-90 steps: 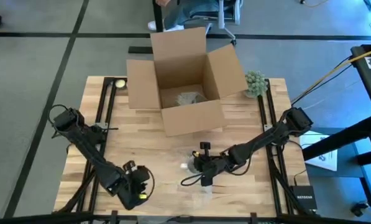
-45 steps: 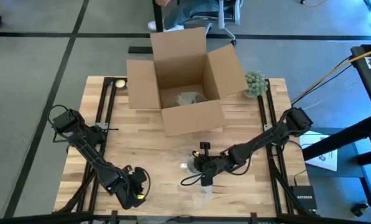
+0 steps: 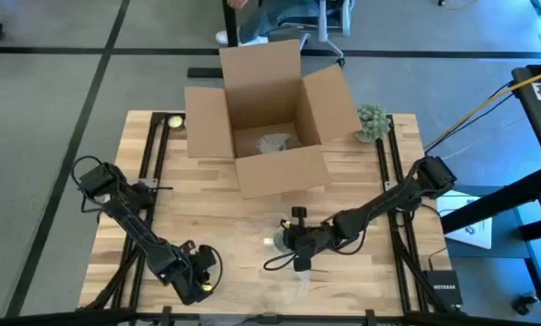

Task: Wrap mug
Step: Wrap the white patterned mug with the transparent bubble wrap

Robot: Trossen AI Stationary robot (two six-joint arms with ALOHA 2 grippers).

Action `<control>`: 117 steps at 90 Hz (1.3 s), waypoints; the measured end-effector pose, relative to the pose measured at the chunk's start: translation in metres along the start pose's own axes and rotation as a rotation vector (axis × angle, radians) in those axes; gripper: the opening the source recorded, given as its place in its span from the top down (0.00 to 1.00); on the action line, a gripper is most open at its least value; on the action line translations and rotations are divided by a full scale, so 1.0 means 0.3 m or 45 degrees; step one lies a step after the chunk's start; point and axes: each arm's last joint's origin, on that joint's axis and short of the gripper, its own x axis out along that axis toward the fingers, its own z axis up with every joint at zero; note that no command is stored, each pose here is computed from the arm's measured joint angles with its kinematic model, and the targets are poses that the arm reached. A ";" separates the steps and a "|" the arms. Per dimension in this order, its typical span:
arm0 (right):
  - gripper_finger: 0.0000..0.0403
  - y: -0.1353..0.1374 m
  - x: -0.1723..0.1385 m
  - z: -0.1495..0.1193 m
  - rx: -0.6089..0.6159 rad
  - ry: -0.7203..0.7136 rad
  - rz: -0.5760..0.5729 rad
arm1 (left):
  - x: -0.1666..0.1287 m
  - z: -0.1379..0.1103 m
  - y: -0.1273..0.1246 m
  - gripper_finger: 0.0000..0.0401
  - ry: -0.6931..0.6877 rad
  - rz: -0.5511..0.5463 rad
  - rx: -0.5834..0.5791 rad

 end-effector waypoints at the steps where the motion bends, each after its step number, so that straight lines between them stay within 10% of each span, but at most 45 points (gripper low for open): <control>1: 1.00 0.000 0.000 0.000 0.000 0.000 0.000 | 0.000 0.000 0.000 0.78 0.000 0.000 0.000; 46: 1.00 0.000 0.000 -0.002 -0.003 0.007 -0.002 | -0.001 0.000 -0.008 0.77 -0.006 -0.029 -0.007; 82: 1.00 0.000 0.000 -0.002 -0.002 0.006 -0.001 | 0.001 0.000 -0.008 0.56 -0.014 -0.026 0.058; 117: 1.00 0.000 0.000 -0.001 -0.002 0.005 -0.002 | 0.081 -0.012 -0.018 0.68 -0.007 0.016 0.139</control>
